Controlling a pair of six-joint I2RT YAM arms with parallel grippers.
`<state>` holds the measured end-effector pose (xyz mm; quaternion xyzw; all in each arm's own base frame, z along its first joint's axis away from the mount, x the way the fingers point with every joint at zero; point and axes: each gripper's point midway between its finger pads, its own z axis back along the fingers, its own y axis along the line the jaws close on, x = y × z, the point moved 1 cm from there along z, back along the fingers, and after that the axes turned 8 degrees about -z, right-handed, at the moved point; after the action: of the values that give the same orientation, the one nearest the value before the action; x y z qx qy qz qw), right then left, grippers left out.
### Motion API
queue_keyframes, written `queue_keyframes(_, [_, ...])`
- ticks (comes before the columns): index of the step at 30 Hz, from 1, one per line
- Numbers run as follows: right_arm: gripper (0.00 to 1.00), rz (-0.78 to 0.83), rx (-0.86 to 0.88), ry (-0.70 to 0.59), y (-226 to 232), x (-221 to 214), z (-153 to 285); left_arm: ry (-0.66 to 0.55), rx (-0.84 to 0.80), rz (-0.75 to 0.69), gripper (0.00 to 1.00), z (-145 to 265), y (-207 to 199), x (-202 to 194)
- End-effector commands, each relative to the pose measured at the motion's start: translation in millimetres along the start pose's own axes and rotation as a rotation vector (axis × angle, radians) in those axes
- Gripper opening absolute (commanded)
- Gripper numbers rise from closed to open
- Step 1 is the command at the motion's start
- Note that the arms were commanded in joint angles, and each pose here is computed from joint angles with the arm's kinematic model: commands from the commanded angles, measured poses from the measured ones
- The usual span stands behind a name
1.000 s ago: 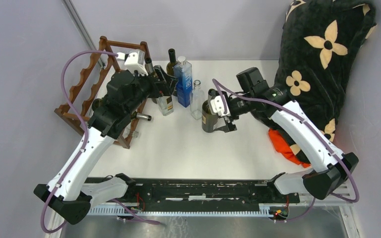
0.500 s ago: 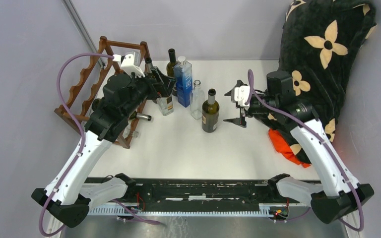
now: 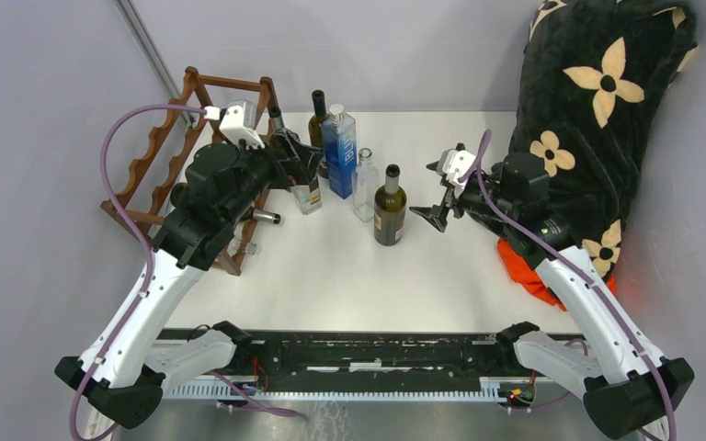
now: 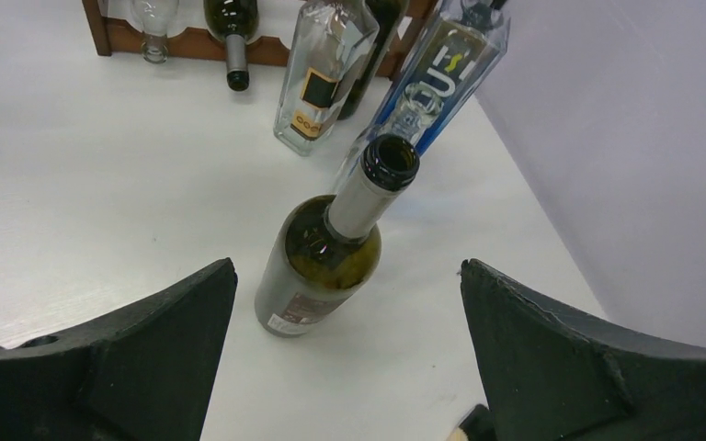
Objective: Put the wine bottle on the wine rack
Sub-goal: Move the wine bottle to the center of the board.
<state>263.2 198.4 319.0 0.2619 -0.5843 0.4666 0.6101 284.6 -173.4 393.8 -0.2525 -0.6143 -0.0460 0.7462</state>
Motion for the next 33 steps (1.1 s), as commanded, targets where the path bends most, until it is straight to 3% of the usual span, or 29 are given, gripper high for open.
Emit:
queue_keyframes(1, [0.98, -0.063, -0.078, -0.014, -12.4, -2.8, -3.3, -0.076, -0.028, -0.016, 1.0, 8.5, -4.2, 17.9])
queue_keyframes(9, [0.98, -0.132, -0.093, 0.034, -14.8, -15.0, -6.6, -0.086, -0.034, 0.019, 1.0, 21.1, -3.0, 13.1])
queue_keyframes(20, [0.98, -0.073, -0.042, 0.081, -17.9, -17.2, -12.6, -0.102, -0.04, 0.013, 1.0, 22.1, -2.6, 12.4])
queue_keyframes(27, [0.98, -0.164, 0.037, 0.052, -21.5, -15.2, -38.8, -0.095, -0.066, 0.016, 1.0, 15.8, -7.5, 10.9])
queue_keyframes(33, [0.89, -0.246, 0.148, -0.006, -11.1, -11.4, -62.2, -0.092, -0.062, 0.005, 1.0, 15.8, -6.7, 10.8])
